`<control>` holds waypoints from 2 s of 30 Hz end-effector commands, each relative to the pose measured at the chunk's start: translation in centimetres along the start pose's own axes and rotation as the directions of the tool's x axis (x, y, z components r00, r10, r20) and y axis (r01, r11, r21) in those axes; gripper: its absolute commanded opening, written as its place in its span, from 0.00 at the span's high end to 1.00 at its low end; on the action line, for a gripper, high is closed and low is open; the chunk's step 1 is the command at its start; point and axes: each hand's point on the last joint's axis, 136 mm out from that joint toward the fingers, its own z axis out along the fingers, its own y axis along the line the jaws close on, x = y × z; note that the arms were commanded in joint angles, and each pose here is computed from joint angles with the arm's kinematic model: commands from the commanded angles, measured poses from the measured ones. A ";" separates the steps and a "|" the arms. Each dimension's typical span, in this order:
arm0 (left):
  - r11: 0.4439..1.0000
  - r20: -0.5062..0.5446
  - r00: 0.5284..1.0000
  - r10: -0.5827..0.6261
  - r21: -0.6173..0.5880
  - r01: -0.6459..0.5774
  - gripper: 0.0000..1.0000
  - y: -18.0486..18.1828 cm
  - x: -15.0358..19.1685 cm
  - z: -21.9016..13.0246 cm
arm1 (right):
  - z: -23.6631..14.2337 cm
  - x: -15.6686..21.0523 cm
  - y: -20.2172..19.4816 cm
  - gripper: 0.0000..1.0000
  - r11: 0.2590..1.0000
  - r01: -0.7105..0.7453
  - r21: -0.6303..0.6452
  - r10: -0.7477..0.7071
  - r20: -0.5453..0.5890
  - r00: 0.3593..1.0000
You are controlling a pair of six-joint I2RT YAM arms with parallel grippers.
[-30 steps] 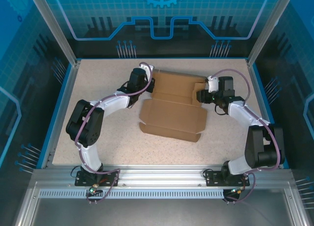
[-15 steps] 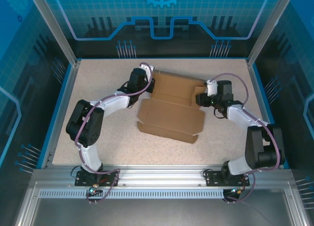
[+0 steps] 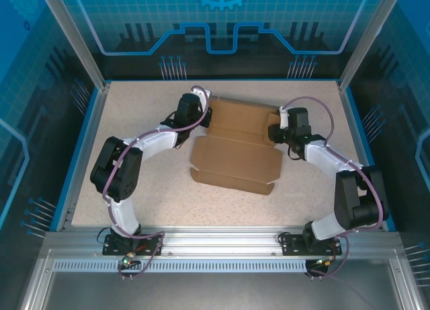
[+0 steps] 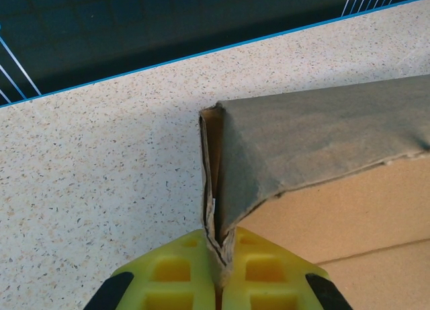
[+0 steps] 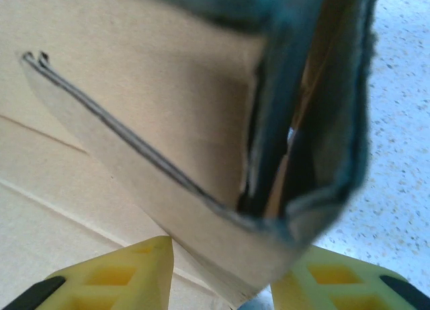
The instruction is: Fold the paper box
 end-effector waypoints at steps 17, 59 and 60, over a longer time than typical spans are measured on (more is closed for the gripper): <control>1.000 0.039 0.999 0.010 0.027 -0.011 1.00 -0.7 -1.7 -1.3 | 0.3 -1.0 0.2 0.54 0.993 0.004 0.117 -0.005 0.009 1.000; 0.999 0.029 1.000 0.011 0.033 -0.012 1.00 -0.8 -1.4 -1.1 | 2.5 -4.4 -0.1 0.57 1.000 0.000 0.016 -0.001 0.106 0.994; 0.999 0.028 1.000 0.011 0.033 -0.012 1.00 -0.8 -1.3 -1.1 | 2.5 -4.5 0.1 0.55 1.000 0.001 0.011 -0.002 0.114 0.993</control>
